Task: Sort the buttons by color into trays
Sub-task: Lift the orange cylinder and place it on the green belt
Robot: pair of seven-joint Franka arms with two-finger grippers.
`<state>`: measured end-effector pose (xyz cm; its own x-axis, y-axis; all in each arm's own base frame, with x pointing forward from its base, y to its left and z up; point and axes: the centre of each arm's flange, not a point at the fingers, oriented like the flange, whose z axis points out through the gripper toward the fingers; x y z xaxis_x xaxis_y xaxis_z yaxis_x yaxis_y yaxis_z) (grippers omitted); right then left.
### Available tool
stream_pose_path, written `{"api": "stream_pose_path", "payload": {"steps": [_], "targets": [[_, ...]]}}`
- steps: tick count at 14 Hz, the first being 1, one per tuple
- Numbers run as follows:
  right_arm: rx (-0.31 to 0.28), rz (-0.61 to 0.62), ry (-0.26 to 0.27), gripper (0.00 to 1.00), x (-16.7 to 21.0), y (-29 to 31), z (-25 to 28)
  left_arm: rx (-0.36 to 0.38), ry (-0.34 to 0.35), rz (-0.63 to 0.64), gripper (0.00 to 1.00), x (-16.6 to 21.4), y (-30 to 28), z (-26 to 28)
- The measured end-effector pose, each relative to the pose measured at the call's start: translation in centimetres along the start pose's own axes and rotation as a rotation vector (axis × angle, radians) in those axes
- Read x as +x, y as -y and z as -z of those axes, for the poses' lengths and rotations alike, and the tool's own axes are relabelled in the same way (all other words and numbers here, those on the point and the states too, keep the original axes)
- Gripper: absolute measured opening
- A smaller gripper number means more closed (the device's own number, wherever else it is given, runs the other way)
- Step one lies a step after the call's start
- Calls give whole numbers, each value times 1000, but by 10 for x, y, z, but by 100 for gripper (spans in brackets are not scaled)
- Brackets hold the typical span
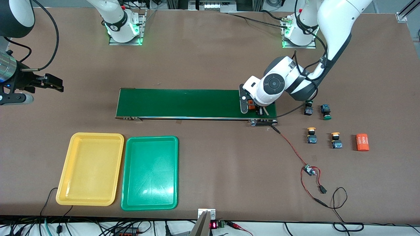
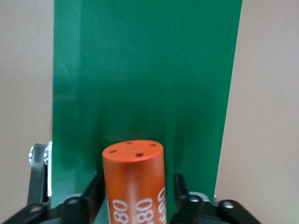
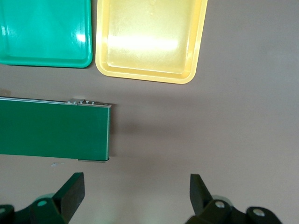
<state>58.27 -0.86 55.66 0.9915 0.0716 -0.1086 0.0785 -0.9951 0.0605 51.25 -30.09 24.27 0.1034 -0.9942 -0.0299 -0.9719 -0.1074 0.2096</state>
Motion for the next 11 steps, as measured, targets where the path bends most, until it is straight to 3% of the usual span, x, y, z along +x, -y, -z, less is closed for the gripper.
{"api": "stream_pose_path", "payload": {"steps": [3, 5, 8, 11], "targets": [[0, -1, 1, 100, 1, -1, -2, -2, 8, 12, 99, -4, 3, 6], [0, -2, 2, 100, 2, -1, -3, 1, 31, 73, 100, -11, 7, 21], [1, -5, 2, 100, 2, -2, -3, 40, 72, 370, 100, -33, 14, 68], [2, -6, 2, 100, 2, -3, -3, 75, 70, 698, 100, -69, 37, 119]]}}
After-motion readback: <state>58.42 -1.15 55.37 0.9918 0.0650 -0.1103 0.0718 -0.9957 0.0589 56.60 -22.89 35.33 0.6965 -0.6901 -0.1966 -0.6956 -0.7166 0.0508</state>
